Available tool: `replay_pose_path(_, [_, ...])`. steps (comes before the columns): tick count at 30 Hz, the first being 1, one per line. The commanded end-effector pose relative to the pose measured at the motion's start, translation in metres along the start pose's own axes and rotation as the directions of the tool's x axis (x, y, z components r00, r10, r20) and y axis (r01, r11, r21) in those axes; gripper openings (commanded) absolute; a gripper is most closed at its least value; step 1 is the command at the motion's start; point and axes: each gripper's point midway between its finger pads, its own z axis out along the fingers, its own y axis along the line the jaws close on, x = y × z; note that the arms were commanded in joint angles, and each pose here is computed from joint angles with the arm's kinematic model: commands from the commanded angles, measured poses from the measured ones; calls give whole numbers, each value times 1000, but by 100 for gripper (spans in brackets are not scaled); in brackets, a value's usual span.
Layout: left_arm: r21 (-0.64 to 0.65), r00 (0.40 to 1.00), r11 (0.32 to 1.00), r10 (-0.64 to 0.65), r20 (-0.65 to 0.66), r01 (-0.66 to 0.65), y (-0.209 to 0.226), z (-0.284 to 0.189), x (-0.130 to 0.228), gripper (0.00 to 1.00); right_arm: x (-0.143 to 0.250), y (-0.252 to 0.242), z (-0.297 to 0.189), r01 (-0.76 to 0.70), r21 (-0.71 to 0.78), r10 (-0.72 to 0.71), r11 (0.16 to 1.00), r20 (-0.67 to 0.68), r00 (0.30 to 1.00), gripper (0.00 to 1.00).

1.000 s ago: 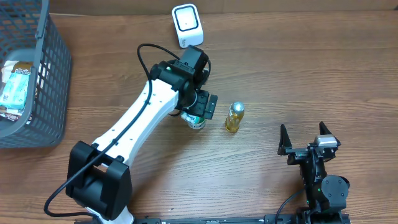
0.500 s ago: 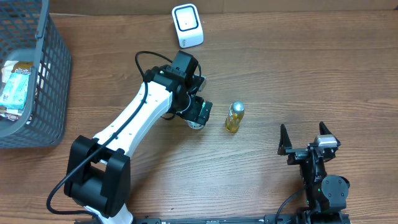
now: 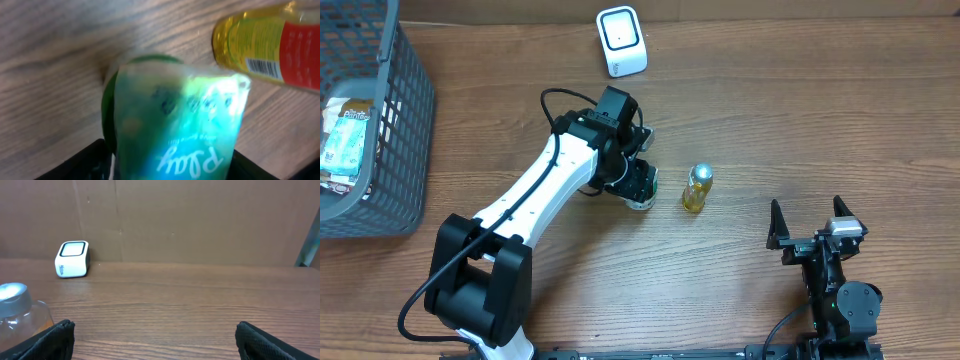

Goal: Scan the item barcode
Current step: 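Carry the green-lidded jar out and lower it left of the bottle, then release the jar and move the left gripper left to a small teal packet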

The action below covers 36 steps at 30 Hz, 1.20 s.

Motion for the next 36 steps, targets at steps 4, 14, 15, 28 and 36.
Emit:
replay_pose_path(4, [14,999,1000,-4,-34,5,3,3,8,66,4,1,1,1,-6,-1,1000,-4,1000,100])
replay_pose_path(14, [17,1000,1000,4,22,-4,1,-10,-9,45,4,1,1,1,-6,-1,1000,-4,1000,100])
replay_pose_path(15, [18,999,1000,7,32,-8,0,-13,-11,45,4,1,1,1,-6,-1,1000,-4,1000,100])
replay_pose_path(28, [-117,999,992,-47,18,49,33,-37,-7,42,4,1,1,1,-6,-1,1000,-4,1000,100])
replay_pose_path(36, [-259,978,944,-203,37,206,79,-49,1,44,4,1,1,1,-6,-1,1000,-4,1000,100])
